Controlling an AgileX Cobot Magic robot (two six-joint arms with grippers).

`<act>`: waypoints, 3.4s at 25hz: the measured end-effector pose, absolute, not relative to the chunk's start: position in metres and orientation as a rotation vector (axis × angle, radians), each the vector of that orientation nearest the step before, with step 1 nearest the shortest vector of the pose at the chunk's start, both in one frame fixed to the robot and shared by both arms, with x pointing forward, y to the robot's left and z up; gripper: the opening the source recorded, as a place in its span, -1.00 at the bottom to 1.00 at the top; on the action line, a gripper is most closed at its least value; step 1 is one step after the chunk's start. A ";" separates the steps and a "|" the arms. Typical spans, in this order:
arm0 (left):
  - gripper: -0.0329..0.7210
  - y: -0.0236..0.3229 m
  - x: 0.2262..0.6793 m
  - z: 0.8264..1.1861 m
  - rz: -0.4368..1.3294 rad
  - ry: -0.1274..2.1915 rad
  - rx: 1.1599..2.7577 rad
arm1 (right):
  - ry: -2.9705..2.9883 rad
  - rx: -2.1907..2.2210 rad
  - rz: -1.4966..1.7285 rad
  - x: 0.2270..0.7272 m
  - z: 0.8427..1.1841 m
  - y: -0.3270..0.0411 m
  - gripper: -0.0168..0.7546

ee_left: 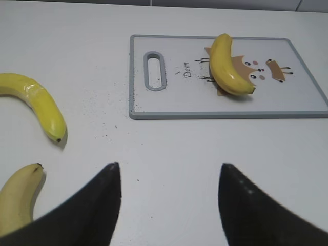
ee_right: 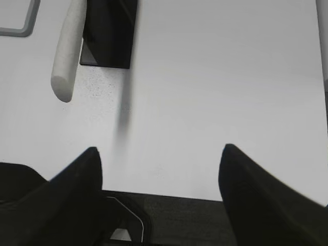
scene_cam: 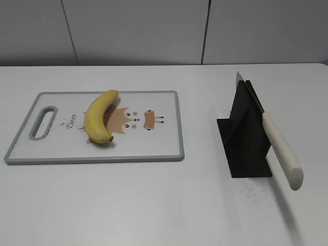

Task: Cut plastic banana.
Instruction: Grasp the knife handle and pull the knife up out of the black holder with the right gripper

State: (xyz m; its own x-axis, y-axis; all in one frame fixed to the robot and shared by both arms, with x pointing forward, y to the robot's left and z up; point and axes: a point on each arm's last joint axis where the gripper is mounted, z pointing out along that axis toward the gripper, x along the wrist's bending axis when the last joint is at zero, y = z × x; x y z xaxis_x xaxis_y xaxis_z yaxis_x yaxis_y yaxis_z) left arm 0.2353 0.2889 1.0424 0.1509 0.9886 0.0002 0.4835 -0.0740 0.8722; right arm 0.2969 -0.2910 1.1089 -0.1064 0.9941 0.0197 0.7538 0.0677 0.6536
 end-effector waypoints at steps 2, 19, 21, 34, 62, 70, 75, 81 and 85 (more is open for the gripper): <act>0.65 0.289 0.235 1.042 0.840 1.433 1.669 | 1.944 1.761 0.723 0.307 1.111 -0.288 0.44; 0.65 0.289 0.235 1.042 0.840 1.433 1.669 | 2.149 2.043 0.600 0.415 1.108 -0.264 0.44; 0.65 0.289 0.235 1.042 0.840 1.433 1.669 | 2.166 2.071 0.579 0.428 1.105 -0.262 0.44; 0.65 0.289 0.235 1.042 0.840 1.433 1.669 | 2.376 2.015 0.369 0.463 1.077 -0.205 0.43; 0.65 0.289 0.235 1.042 0.840 1.433 1.669 | 2.346 2.153 0.056 0.512 0.994 -0.178 0.03; 0.65 0.289 0.235 1.042 0.840 1.433 1.669 | 2.314 2.186 0.060 0.513 0.995 -0.177 -0.37; 0.65 0.289 0.235 1.042 0.840 1.433 1.669 | 2.318 2.203 0.013 0.511 0.995 -0.178 -0.53; 0.65 0.289 0.235 1.042 0.840 1.433 1.669 | 2.317 2.223 -0.002 0.509 0.995 -0.178 -0.53; 0.65 0.289 0.235 1.042 0.840 1.433 1.669 | 2.317 2.221 0.000 0.510 0.996 -0.178 -0.53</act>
